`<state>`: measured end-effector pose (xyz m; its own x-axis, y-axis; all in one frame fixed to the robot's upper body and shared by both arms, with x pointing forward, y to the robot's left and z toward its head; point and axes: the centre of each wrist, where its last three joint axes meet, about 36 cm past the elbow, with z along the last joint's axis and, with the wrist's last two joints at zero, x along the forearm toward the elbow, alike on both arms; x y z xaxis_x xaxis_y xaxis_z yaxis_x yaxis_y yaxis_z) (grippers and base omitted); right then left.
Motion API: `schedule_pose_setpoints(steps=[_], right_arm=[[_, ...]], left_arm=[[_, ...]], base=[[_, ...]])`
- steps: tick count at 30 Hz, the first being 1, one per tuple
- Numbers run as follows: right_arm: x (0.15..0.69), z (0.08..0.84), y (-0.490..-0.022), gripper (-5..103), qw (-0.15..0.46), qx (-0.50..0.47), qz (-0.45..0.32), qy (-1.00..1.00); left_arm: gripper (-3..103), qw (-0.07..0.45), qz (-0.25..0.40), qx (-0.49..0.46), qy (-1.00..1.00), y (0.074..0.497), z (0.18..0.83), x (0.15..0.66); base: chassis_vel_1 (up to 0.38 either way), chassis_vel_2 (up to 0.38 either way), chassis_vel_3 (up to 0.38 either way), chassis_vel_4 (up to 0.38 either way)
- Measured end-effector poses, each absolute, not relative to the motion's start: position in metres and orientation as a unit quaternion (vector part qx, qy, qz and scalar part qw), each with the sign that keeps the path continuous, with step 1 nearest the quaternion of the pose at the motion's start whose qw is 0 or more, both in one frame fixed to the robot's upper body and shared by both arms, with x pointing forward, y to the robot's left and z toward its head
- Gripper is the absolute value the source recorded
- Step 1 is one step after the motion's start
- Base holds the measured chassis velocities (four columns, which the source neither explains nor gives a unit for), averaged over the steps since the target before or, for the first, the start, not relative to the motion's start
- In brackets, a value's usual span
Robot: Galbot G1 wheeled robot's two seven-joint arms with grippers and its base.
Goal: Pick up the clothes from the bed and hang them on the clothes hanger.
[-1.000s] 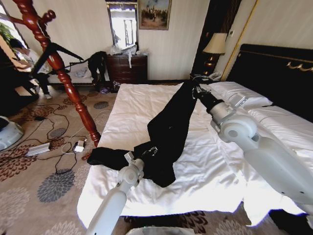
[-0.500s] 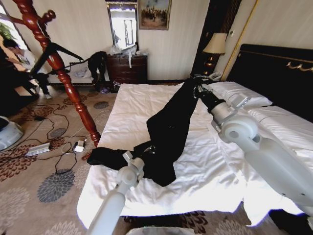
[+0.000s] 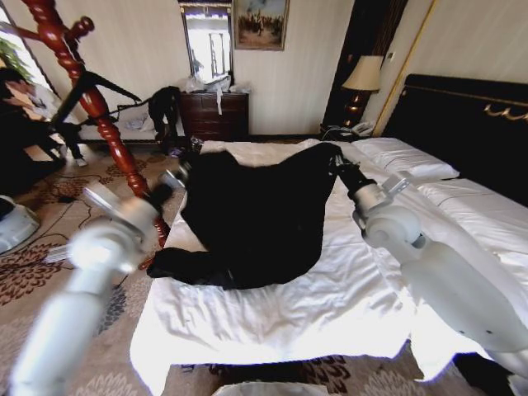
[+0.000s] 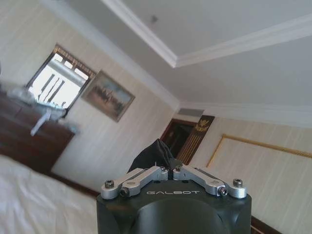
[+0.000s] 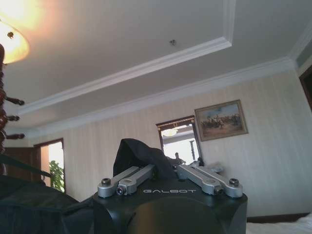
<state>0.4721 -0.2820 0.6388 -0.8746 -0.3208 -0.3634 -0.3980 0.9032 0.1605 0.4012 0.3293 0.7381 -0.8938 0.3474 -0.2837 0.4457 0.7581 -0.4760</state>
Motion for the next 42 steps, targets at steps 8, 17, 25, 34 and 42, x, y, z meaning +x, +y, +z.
schedule_pose_setpoints(steps=[8, 17, 25, 34, 42], right_arm=[[0.462, 0.679, -0.271, 1, 0.214, -0.232, 0.15, 0.937], [0.442, 0.61, -0.244, 1, 0.125, -0.243, 0.107, 0.956], [0.482, 0.539, -0.217, 1, 0.053, -0.204, 0.123, 0.97], [0.515, 0.513, -0.197, 1, 0.043, -0.173, 0.133, 0.975], [0.505, 0.506, -0.21, 1, 0.05, -0.164, 0.12, 0.978]], left_arm=[[0, 0.151, -0.194, 0.214, 0.945, 0.353, 0.811, 0.368], [0, 0.047, -0.154, 0.132, 0.978, 0.337, 0.695, 0.395], [0, -0.079, -0.144, 0.043, 0.985, 0.321, 0.568, 0.448], [10, -0.151, -0.202, 0.009, 0.968, 0.278, 0.51, 0.469], [33, -0.161, -0.302, 0.05, 0.938, 0.27, 0.545, 0.435]], base=[[0.0, 0.0, 0.0, 0.0], [0.0, 0.0, 0.0, 0.0], [0.0, 0.0, 0.0, 0.0], [0.0, 0.0, 0.0, 0.0], [0.0, 0.0, 0.0, 0.0]])
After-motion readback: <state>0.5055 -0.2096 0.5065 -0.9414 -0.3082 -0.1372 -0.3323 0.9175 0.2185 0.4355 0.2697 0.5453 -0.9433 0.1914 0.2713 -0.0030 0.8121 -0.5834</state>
